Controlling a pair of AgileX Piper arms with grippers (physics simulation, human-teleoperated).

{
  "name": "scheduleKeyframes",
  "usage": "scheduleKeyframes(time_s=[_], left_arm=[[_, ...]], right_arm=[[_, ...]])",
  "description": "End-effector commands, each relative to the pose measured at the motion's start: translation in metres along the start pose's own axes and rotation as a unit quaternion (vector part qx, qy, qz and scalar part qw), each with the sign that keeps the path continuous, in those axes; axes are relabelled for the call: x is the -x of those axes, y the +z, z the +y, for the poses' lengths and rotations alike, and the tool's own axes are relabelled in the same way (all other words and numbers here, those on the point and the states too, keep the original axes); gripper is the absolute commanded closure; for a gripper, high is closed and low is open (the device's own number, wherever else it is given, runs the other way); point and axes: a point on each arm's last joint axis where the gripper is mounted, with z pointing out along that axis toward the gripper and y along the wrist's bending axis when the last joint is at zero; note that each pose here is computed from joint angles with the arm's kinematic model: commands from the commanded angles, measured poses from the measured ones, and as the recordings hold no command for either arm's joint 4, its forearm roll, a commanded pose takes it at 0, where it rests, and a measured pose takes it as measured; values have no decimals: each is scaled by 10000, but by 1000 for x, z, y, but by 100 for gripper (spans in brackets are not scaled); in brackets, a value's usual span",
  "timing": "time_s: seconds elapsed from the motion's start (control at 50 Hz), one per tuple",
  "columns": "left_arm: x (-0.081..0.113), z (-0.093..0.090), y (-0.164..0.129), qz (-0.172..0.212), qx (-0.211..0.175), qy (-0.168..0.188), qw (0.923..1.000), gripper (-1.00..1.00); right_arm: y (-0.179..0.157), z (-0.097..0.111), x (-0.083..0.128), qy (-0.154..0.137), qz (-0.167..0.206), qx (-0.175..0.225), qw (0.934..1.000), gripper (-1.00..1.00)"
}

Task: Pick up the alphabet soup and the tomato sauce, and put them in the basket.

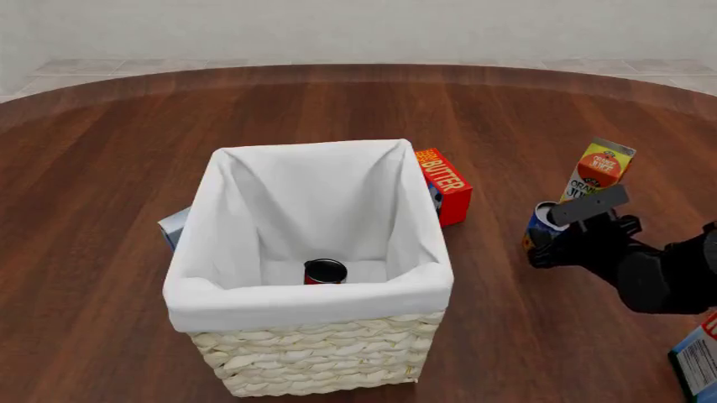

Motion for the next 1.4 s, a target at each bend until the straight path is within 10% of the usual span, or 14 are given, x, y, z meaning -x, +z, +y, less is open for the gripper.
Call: scheduleKeyframes(time_s=[0.02,1.4], left_arm=[[-2,0,0,-3,4,-22,10000,-100],[1,1,-6,-101,13,-46,9999,-100]], right_arm=[[2,-1,-4,0,36,-15,10000,100],[-78,-6,59,-34,-770,39,9970,100]])
